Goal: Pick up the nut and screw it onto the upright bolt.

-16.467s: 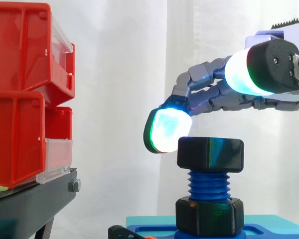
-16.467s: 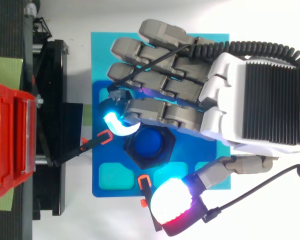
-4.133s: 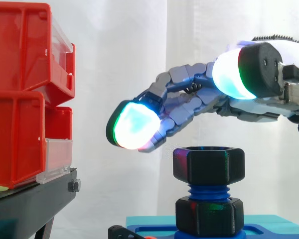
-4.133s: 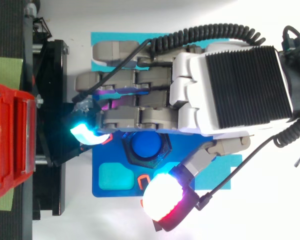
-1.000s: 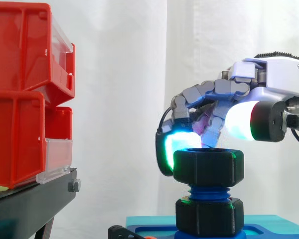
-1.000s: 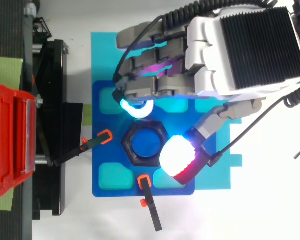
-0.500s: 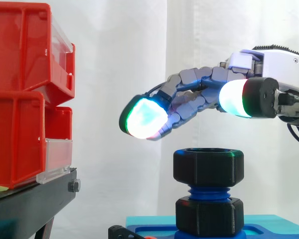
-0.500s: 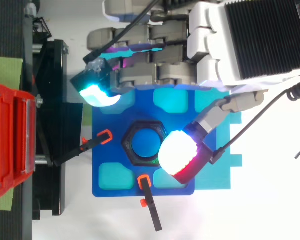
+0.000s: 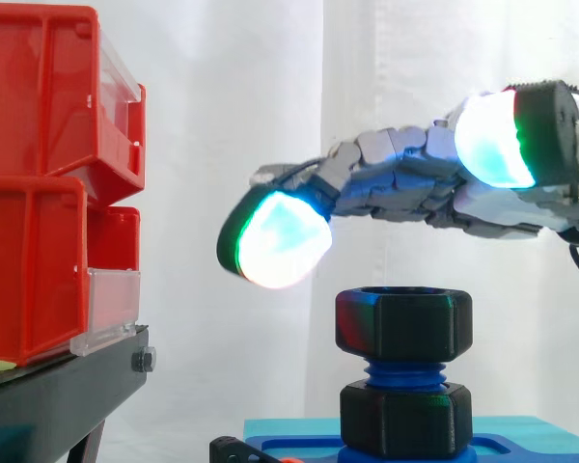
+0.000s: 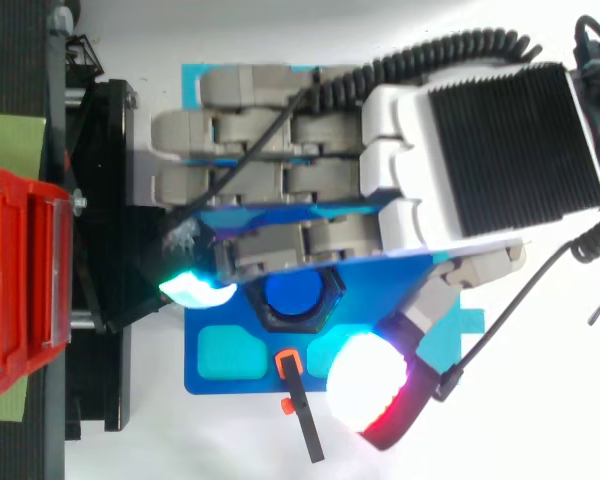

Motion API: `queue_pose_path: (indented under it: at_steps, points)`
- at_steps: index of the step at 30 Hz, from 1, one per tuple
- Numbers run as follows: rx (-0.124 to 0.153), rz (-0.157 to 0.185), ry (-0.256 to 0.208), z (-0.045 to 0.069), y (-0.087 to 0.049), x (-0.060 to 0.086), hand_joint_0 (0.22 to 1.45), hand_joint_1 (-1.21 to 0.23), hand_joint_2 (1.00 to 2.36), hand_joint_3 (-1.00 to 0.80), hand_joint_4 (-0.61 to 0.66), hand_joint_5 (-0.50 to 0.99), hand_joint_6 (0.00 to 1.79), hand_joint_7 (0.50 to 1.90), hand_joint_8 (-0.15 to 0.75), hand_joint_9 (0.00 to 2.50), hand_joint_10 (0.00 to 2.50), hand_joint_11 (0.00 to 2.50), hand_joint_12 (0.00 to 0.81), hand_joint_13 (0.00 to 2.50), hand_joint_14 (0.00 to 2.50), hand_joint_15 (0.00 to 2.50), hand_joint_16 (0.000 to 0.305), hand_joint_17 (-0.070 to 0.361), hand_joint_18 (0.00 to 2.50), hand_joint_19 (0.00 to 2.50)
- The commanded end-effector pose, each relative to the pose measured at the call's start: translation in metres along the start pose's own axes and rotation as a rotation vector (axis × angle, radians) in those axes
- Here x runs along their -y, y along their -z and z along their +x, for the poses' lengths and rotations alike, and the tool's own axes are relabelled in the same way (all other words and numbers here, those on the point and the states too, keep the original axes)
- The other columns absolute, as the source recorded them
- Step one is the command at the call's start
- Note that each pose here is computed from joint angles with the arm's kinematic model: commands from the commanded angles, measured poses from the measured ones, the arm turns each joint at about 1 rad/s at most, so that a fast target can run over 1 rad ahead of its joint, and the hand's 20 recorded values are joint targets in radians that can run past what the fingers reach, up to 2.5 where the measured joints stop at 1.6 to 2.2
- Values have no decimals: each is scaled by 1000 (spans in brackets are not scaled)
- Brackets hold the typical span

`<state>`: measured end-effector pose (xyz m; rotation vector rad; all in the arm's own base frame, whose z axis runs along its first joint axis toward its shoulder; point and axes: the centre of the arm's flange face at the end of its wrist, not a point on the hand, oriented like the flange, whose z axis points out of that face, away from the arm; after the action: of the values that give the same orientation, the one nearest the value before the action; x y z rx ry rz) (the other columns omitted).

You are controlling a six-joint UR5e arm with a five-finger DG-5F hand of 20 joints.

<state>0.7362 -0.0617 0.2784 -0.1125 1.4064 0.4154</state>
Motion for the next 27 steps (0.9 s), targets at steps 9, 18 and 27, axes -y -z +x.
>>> queue_pose_path:
  at_steps: [9,18,27]
  points:
    - [-40,0,-19,7,1,-7,463,-38,1000,-500,237,-105,503,821,194,265,0,0,315,7,0,0,42,94,0,0]
    - [-37,6,-17,4,3,-3,470,-87,1000,-500,265,-90,504,940,209,341,0,0,295,81,0,0,36,82,0,0]
    - [-24,12,-11,2,5,6,477,-129,1000,-500,275,-87,504,992,232,397,0,0,277,147,0,0,32,73,0,0]
